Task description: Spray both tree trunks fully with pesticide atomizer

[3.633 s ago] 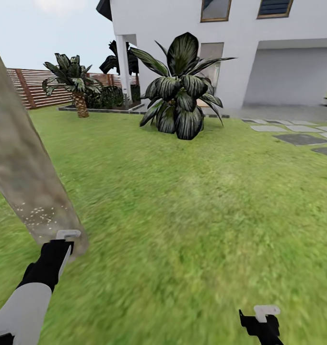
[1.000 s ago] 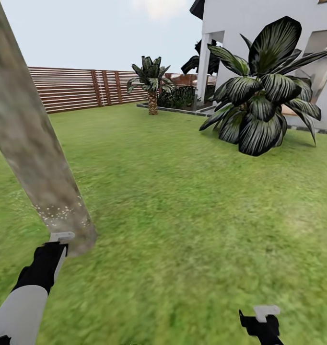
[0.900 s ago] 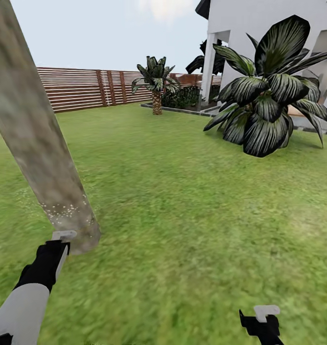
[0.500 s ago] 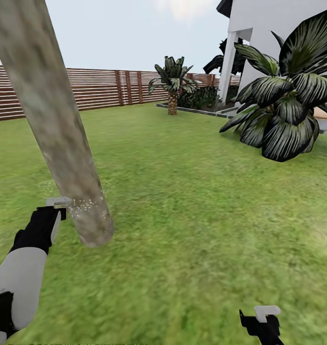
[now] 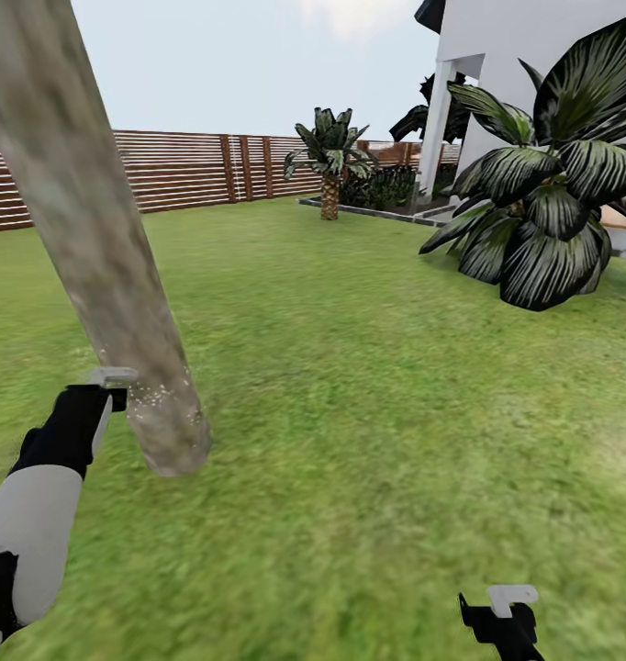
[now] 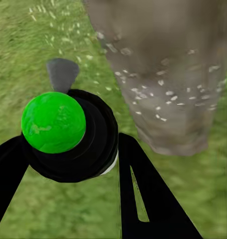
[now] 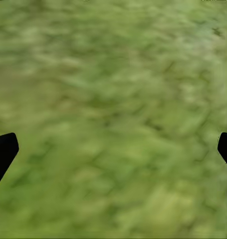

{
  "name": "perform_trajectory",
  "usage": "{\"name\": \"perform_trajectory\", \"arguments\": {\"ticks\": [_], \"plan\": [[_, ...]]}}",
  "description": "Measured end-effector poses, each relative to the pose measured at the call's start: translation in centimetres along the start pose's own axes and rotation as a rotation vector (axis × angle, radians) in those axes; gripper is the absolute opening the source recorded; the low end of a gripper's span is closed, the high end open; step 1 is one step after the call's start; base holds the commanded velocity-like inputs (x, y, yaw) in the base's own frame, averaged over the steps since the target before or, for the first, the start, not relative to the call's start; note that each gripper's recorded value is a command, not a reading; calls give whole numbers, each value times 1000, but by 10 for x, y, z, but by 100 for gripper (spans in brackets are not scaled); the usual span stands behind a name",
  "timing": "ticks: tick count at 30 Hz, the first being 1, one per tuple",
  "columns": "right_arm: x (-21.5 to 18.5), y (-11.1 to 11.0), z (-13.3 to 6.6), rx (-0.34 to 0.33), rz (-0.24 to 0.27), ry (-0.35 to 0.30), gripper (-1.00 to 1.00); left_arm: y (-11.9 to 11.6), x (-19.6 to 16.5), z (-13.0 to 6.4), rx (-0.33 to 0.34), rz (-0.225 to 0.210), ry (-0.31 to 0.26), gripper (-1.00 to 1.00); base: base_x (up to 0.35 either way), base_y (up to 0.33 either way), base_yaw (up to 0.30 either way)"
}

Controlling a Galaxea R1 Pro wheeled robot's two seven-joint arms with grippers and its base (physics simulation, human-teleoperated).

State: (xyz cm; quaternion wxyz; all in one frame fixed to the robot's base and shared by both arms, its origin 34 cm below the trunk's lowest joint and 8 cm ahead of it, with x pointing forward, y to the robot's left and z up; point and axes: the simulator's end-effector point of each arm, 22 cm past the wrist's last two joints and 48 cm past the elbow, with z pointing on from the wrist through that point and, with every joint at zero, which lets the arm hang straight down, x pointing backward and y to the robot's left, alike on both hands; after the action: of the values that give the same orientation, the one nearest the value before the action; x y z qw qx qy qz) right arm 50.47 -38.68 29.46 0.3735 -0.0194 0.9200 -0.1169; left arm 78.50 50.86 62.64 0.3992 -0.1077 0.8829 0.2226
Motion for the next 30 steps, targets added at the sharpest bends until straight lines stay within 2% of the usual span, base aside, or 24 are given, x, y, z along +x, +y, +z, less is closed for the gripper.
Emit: {"name": "perform_trajectory", "arguments": {"ticks": [26,30], "plan": [[0,1,0,-1,1,0,100,0,-1,0,-3,7,-2,-100,7,-272,0],[0,0,0,0,1,0,100,0,0,0,-3,9,-1,-100,104,-271,147]]}}
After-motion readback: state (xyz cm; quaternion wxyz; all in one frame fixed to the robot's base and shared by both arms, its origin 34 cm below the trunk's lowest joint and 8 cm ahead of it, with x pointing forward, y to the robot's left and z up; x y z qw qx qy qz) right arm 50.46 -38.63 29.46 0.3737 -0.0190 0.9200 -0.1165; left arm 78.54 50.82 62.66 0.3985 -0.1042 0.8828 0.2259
